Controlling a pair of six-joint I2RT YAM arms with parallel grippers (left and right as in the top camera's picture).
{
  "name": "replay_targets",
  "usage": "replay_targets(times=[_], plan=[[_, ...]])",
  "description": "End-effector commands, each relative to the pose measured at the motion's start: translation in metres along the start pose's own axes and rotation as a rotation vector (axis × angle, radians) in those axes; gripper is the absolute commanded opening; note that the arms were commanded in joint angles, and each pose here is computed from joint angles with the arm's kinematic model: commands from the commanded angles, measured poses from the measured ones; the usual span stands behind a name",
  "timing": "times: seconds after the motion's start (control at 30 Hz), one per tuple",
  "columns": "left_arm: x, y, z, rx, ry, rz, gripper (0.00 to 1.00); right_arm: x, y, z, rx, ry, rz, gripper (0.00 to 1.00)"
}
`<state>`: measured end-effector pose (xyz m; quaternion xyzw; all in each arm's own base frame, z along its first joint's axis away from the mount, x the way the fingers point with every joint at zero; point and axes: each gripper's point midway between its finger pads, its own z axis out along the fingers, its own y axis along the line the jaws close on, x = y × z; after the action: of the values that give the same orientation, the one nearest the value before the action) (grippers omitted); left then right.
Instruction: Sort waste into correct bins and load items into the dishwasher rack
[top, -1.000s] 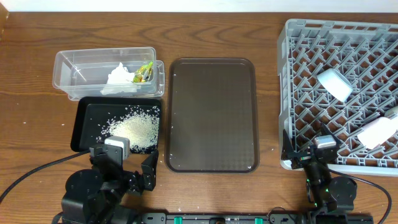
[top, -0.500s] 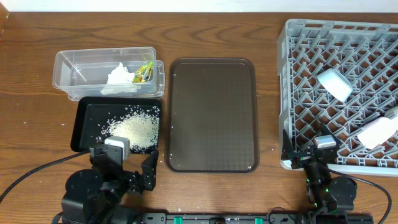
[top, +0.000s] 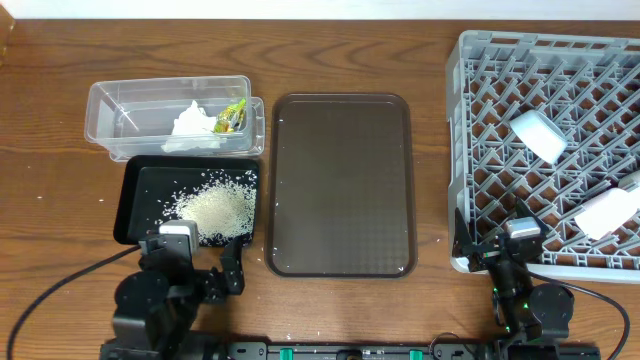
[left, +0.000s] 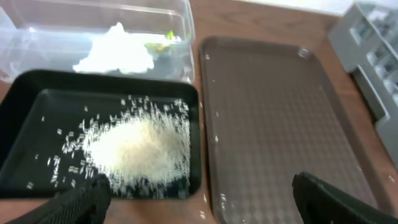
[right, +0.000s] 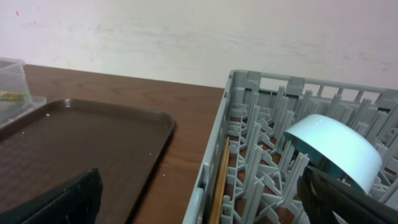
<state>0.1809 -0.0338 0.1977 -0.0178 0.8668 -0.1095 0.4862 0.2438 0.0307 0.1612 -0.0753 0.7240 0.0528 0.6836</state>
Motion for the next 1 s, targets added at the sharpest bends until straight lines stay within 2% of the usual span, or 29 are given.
replay_targets(times=[0.0,0.43,0.97], plan=[[0.014,0.012,0.018,-0.028,-0.045,-0.004,0.96,0.001,0.002,0.0,-0.005,-0.001,-0.014,0.99],[0.015,0.024,0.08,0.016,-0.395,0.017,0.96,0.001,0.002,0.0,-0.004,-0.001,-0.014,0.99],[0.015,0.024,0.081,0.015,-0.389,0.016,0.96,0.001,0.002,0.0,-0.004,-0.001,-0.014,0.99]])
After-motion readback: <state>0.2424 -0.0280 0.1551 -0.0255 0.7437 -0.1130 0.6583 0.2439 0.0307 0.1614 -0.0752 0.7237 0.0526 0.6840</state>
